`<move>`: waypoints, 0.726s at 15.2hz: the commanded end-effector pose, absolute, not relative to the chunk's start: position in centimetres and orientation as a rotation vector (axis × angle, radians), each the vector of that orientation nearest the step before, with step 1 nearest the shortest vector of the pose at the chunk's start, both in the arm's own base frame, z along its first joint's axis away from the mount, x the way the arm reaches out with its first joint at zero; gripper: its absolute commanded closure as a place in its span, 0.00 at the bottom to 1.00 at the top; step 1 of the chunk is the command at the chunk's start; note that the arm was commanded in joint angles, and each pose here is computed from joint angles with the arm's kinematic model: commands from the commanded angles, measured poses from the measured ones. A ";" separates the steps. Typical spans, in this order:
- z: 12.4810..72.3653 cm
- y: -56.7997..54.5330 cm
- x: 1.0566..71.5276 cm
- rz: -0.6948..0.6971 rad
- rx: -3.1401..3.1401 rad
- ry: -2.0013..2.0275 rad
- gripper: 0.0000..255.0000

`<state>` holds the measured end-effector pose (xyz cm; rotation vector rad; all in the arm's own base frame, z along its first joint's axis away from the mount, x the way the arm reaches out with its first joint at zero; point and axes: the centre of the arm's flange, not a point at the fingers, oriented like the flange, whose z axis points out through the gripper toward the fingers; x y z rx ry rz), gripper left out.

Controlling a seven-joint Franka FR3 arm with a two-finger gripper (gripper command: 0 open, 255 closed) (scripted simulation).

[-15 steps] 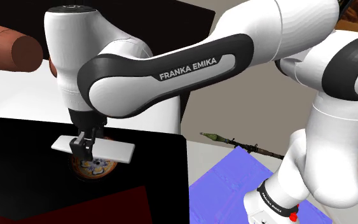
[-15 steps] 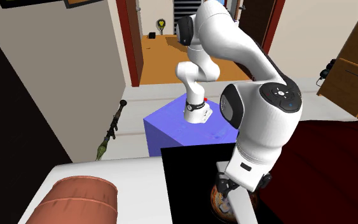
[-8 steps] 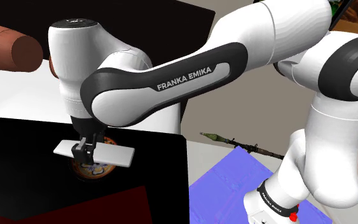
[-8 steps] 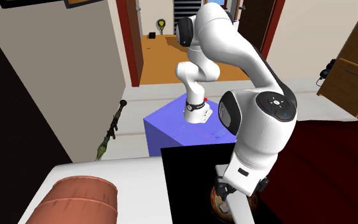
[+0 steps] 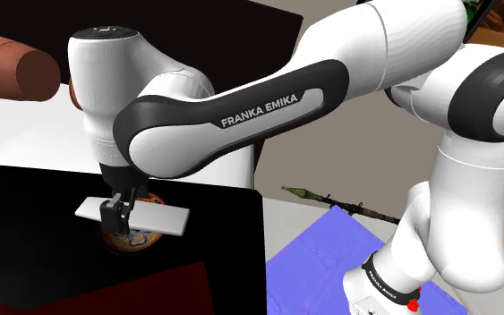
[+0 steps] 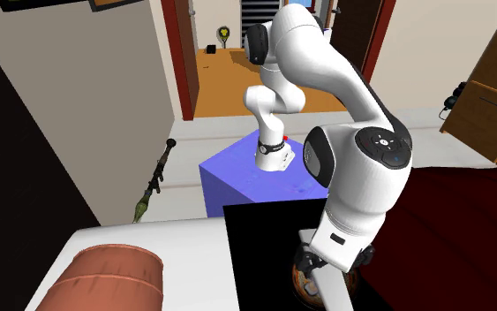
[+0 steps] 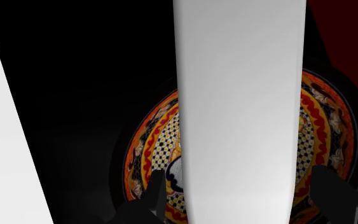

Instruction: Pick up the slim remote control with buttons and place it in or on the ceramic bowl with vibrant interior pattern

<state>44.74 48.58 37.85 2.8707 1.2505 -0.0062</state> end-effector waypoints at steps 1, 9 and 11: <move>37.8 48.6 44.7 -0.006 2.871 1.251 0.00; 42.8 48.6 44.7 -0.006 2.871 1.251 0.00; 42.8 48.6 44.7 -0.006 2.871 1.251 0.00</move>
